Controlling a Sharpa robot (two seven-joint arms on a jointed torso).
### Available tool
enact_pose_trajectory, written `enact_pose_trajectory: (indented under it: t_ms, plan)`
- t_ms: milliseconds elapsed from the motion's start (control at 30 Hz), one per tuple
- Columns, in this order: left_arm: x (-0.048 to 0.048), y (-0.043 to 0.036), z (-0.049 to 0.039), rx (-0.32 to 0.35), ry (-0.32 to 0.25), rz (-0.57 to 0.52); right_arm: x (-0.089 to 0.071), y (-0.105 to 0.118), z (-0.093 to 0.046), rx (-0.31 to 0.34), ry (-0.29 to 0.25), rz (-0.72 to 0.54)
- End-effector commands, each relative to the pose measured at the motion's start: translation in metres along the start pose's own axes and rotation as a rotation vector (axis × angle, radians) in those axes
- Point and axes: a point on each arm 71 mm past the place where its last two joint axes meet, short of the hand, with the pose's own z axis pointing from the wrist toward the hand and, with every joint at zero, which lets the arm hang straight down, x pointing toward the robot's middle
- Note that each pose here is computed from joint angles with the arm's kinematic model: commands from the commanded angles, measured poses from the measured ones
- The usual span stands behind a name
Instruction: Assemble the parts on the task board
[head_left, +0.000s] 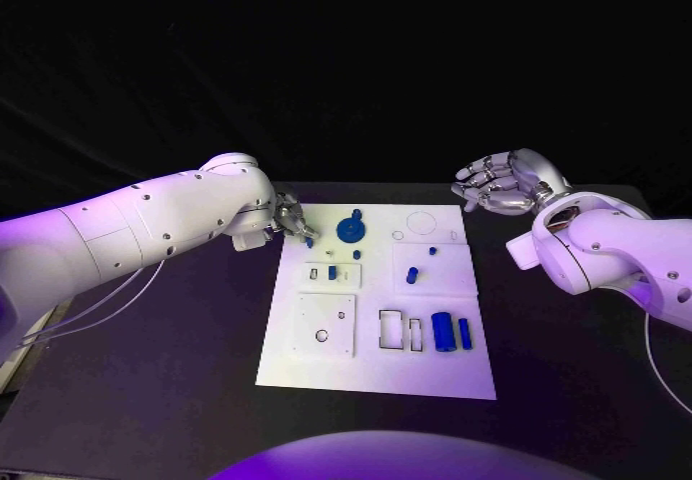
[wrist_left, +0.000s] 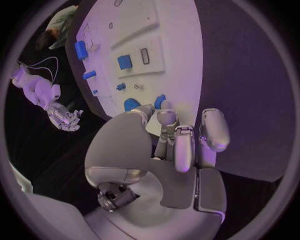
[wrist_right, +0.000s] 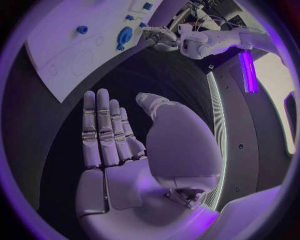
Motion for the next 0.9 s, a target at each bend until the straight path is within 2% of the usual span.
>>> enact_pose_trajectory:
  t_ms: [33,500,900]
  plan:
    - [0.0016,-0.0028,0.0003,0.005,0.018,0.016,0.0015,0.0012,-0.0004,-0.011,0.011,-0.004]
    - [0.002,-0.0028,-0.0001,0.025,0.024,-0.013,0.0013,0.0009,-0.0001,-0.01,0.011,-0.004]
    - [0.002,0.003,-0.0073,0.076,0.013,-0.092,-0.0003,-0.0002,0.0005,-0.01,0.004,-0.006]
